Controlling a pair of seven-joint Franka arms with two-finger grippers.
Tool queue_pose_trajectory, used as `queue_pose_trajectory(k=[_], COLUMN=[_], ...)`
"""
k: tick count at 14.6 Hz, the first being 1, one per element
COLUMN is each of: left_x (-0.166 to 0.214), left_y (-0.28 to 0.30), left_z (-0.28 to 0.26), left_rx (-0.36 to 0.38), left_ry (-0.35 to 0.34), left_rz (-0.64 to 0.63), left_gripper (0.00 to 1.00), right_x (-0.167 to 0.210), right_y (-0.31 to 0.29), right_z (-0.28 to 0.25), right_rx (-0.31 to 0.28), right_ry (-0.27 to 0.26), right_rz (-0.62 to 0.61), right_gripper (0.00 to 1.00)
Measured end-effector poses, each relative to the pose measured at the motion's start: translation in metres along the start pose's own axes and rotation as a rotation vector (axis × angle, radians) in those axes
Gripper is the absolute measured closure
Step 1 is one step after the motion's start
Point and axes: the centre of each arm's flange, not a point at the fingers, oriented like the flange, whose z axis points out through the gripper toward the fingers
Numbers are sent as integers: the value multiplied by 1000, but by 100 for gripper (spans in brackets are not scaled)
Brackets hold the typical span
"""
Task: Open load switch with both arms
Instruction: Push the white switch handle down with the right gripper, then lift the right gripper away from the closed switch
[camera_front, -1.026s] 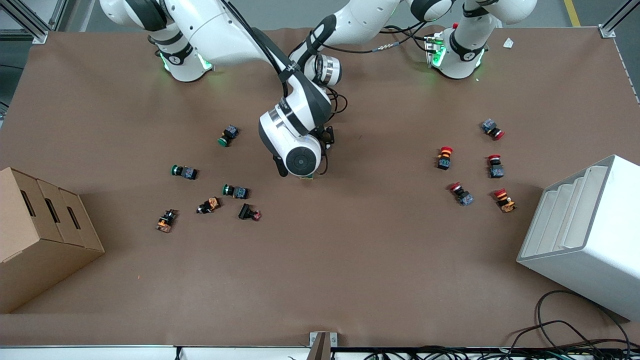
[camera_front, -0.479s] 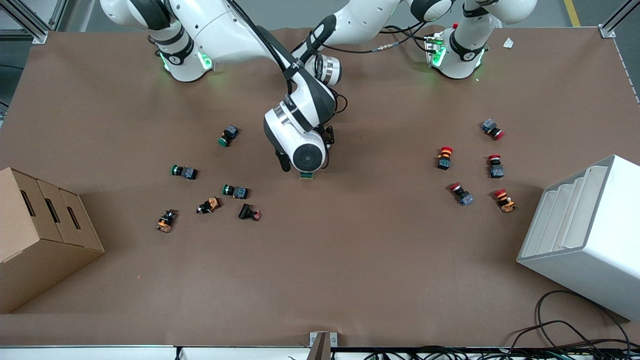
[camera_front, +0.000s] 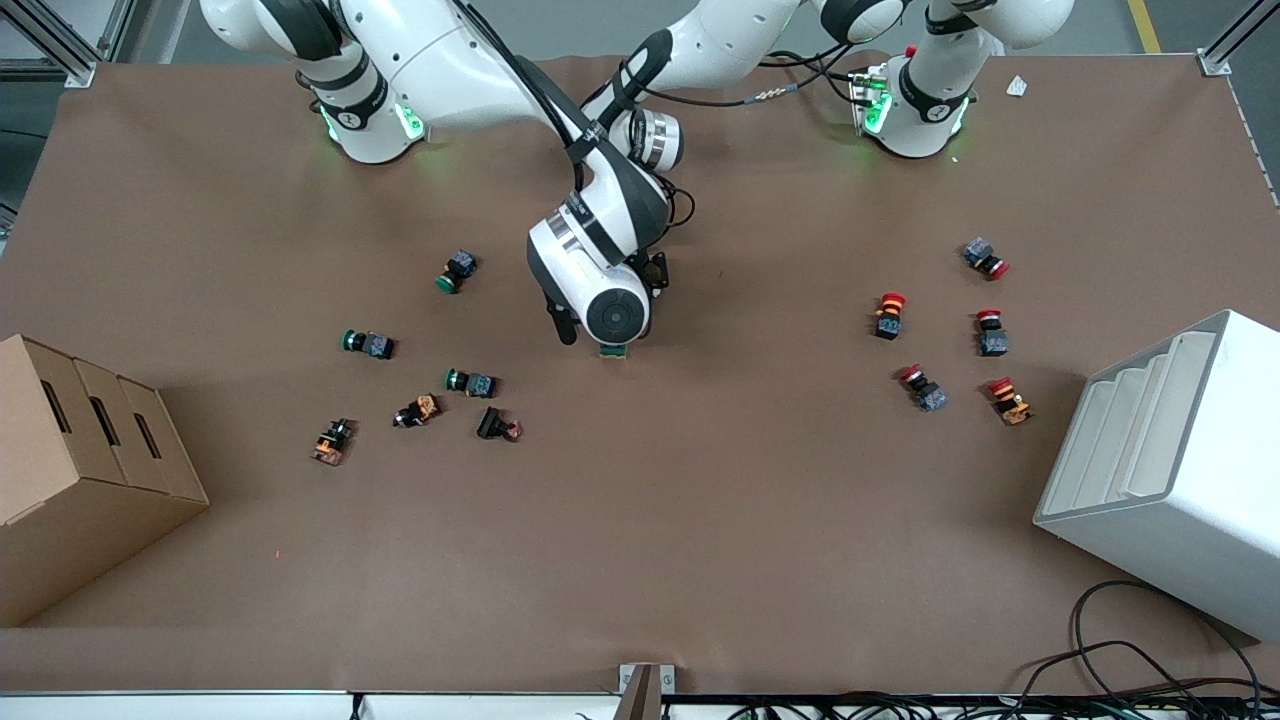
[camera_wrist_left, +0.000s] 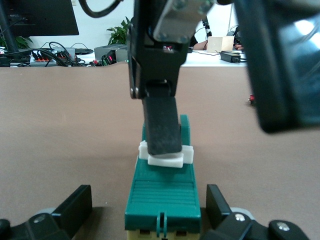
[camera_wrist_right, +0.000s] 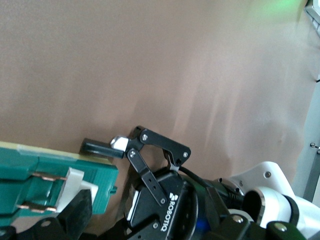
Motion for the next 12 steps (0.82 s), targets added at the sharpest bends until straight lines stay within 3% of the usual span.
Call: queue_pose_trajectory(k=[7, 12], left_x=[0, 0], left_y=[0, 0], left_z=[0, 0], left_rx=[0, 0], left_ry=[0, 1], left_rz=[0, 0], left_gripper=[0, 0], right_x=[2, 49], right_y=[0, 1], right_z=[-1, -64], right_rx=[1, 92], right_ry=[3, 19], right_rz=[2, -54], right_gripper=[0, 0])
